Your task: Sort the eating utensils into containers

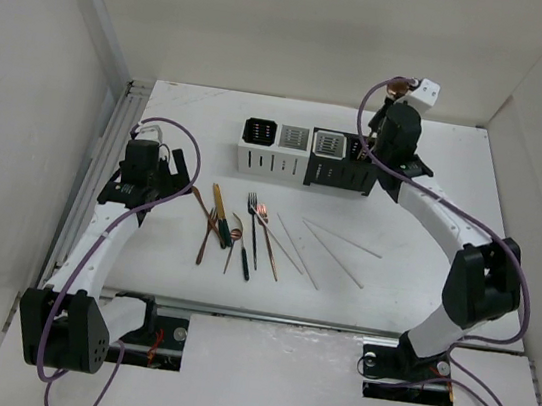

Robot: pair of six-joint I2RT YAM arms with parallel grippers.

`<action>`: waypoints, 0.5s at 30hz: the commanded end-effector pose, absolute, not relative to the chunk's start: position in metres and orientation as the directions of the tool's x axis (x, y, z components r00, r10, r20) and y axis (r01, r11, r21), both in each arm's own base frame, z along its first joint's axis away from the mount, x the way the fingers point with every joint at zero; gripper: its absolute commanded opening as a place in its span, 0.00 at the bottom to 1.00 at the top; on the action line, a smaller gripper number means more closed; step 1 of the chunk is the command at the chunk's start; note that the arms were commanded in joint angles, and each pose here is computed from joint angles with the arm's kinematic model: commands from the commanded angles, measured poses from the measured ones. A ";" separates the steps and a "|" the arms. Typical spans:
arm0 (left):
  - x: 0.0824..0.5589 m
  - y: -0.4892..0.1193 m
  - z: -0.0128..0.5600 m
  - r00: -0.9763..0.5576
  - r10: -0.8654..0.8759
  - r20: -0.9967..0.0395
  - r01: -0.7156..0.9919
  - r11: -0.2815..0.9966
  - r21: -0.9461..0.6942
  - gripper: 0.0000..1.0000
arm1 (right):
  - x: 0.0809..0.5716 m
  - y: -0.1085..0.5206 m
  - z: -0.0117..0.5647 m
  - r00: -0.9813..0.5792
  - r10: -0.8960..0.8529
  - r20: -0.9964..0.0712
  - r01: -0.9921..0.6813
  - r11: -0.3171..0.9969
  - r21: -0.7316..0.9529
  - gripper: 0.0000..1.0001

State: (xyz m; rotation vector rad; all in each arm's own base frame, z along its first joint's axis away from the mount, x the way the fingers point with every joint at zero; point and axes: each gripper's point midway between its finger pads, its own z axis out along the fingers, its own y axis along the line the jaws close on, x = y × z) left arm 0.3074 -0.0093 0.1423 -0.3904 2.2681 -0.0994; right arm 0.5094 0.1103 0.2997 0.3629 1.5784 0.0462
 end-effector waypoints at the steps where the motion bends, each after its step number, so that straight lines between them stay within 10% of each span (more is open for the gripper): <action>1: 0.309 -0.009 0.146 -0.598 -0.322 -0.734 -0.246 0.945 -0.215 0.88 | 0.525 0.104 0.342 0.148 0.304 -0.941 0.184 0.926 0.329 0.00; 15: 0.309 -0.006 0.146 -0.598 -0.319 -0.736 -0.249 0.946 -0.208 0.84 | 0.535 0.099 0.260 0.066 0.211 -0.975 0.314 0.923 0.221 0.00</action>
